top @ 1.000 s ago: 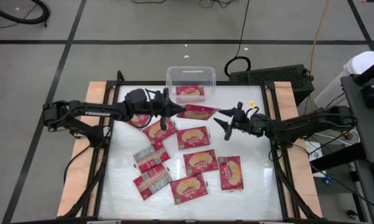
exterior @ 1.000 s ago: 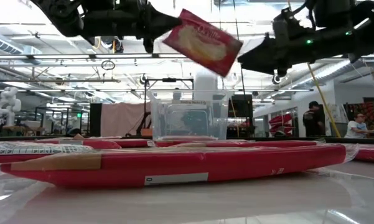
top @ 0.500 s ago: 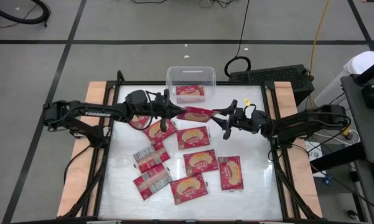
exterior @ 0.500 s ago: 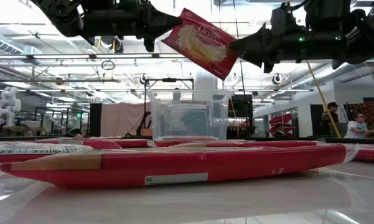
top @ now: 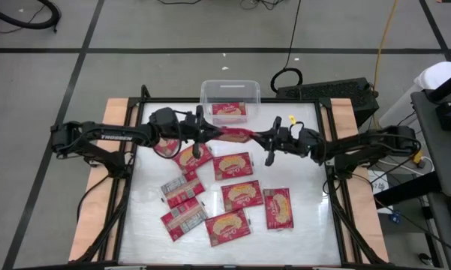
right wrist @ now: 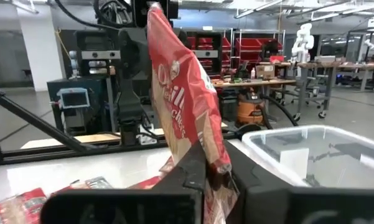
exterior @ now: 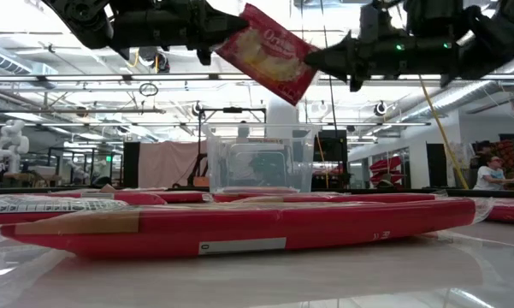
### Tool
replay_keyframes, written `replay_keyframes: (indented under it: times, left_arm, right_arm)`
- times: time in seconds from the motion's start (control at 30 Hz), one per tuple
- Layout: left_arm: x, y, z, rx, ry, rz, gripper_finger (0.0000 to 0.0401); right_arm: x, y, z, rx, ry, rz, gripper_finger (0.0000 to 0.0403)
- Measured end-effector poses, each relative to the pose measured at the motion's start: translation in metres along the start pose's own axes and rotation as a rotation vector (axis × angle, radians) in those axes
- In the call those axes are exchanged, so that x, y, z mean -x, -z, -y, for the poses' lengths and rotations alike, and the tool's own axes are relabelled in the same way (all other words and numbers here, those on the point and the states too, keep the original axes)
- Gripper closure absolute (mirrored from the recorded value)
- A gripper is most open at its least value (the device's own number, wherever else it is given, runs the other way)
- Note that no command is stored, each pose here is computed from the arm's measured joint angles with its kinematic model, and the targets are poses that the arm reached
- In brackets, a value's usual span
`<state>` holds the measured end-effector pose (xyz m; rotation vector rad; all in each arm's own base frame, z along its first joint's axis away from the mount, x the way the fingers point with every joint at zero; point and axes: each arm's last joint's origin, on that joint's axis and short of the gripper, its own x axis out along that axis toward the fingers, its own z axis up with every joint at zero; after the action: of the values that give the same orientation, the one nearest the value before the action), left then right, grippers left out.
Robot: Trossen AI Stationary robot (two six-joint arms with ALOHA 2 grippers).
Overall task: Sort popcorn bags into baskets
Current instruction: Put the popcorn bag into the transparent bin
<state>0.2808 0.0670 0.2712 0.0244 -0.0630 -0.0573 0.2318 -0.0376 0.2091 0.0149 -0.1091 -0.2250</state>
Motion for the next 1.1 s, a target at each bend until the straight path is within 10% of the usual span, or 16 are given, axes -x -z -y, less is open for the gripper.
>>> replay_keyframes:
  times: [0.43, 1.1]
  left_arm:
    - [0.056, -0.035, 0.001, 0.029, -0.372, -0.143, 0.0161]
    - [0.077, -0.001, 0.047, 0.075, -0.226, -0.295, 0.024]
  right_arm:
    - [-0.021, -0.023, 0.02, 0.084, 0.085, -0.085, 0.0397]
    - [-0.08, -0.118, 0.086, 0.141, 0.005, -0.235, 0.0396]
